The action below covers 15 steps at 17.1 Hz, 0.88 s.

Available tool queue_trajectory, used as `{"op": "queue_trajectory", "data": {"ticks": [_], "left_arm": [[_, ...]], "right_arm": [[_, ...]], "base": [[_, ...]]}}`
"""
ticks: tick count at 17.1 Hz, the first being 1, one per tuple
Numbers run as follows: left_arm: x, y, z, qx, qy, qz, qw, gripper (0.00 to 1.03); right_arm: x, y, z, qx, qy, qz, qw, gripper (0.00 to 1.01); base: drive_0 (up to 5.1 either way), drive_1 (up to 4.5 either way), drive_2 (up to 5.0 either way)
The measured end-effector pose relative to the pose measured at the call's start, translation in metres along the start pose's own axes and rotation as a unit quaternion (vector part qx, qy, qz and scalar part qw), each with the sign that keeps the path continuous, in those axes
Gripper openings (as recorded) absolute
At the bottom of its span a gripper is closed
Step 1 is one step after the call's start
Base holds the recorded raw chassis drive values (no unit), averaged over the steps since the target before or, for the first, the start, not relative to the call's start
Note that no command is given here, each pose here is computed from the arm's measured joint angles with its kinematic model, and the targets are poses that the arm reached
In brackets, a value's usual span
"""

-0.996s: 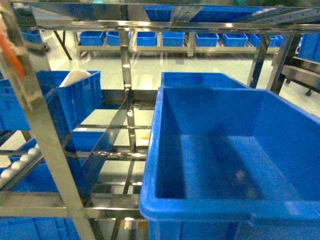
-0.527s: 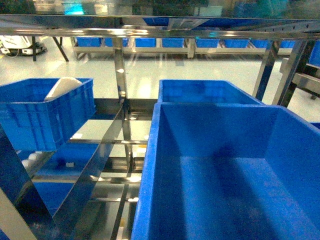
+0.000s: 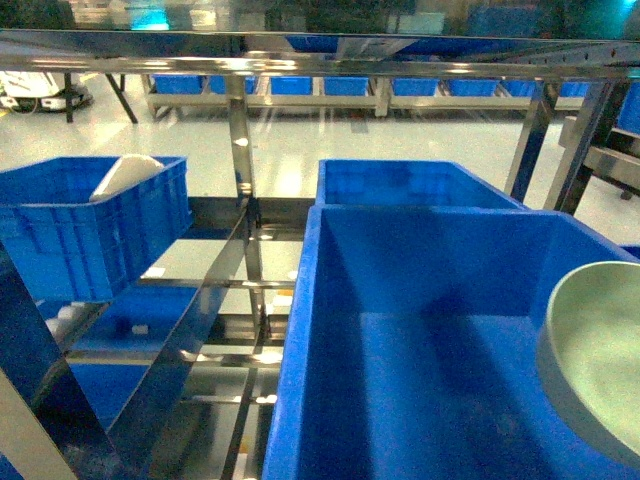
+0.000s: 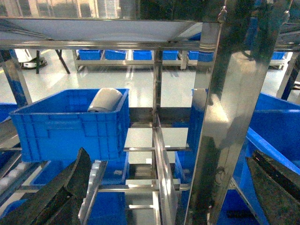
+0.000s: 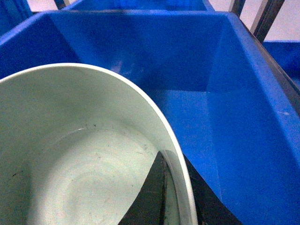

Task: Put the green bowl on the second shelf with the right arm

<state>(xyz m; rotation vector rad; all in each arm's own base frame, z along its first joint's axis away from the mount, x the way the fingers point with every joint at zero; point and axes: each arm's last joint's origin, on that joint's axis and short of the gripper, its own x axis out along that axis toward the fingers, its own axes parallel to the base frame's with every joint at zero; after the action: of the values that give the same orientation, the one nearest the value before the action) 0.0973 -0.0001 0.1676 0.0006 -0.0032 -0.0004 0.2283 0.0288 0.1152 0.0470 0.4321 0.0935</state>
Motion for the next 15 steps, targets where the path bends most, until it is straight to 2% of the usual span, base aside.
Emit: {"op": "queue_trajectory", "data": {"ticks": [1,2,4,5,6,7,8,9,10,11,12,13,15], "left_arm": [[0.000,0.000,0.000,0.000,0.000,0.000,1.0000,0.98],[0.000,0.000,0.000,0.000,0.000,0.000,1.0000,0.98],[0.000,0.000,0.000,0.000,0.000,0.000,1.0000,0.98],[0.000,0.000,0.000,0.000,0.000,0.000,1.0000,0.98],[0.000,0.000,0.000,0.000,0.000,0.000,1.0000,0.98],[0.000,0.000,0.000,0.000,0.000,0.000,1.0000,0.98],[0.000,0.000,0.000,0.000,0.000,0.000,1.0000,0.98],[0.000,0.000,0.000,0.000,0.000,0.000,1.0000,0.98],[0.000,0.000,0.000,0.000,0.000,0.000,1.0000,0.98],[0.000,0.000,0.000,0.000,0.000,0.000,1.0000,0.98],[0.000,0.000,0.000,0.000,0.000,0.000,1.0000,0.98],[0.000,0.000,0.000,0.000,0.000,0.000,1.0000,0.98],[0.000,0.000,0.000,0.000,0.000,0.000,1.0000,0.98]], "right_arm": [[0.026,0.009,-0.007,-0.005,0.021,-0.010,0.9997,0.04],[0.044,0.016,-0.017,-0.004,0.057,-0.015,0.9982,0.04],[0.072,0.020,-0.033,0.018,0.130,-0.018,0.9912,0.04],[0.086,0.023,-0.042,0.034,0.168,-0.017,0.9851,0.04],[0.101,0.023,-0.052,0.059,0.213,-0.028,0.9749,0.04],[0.107,0.022,-0.060,0.077,0.237,-0.045,0.9674,0.04],[0.106,0.024,-0.061,0.080,0.233,-0.050,0.9680,0.04],[0.102,0.025,-0.058,0.088,0.196,-0.053,0.9751,0.10],[0.090,0.030,-0.051,0.079,0.145,-0.059,0.9845,0.21],[0.066,0.037,-0.038,0.050,0.072,-0.060,0.9943,0.34],[0.041,0.040,-0.023,0.033,0.020,-0.056,0.9977,0.45],[0.008,0.037,-0.018,0.017,0.007,-0.053,0.9984,0.58],[-0.010,0.033,-0.021,0.008,0.016,-0.055,0.9983,0.65]], "base": [[0.0,0.00,0.0],[0.0,0.00,0.0],[0.0,0.00,0.0],[0.0,0.00,0.0],[0.0,0.00,0.0],[0.0,0.00,0.0],[0.0,0.00,0.0],[0.0,0.00,0.0],[0.0,0.00,0.0],[0.0,0.00,0.0],[0.0,0.00,0.0],[0.0,0.00,0.0],[0.0,0.00,0.0]]}}
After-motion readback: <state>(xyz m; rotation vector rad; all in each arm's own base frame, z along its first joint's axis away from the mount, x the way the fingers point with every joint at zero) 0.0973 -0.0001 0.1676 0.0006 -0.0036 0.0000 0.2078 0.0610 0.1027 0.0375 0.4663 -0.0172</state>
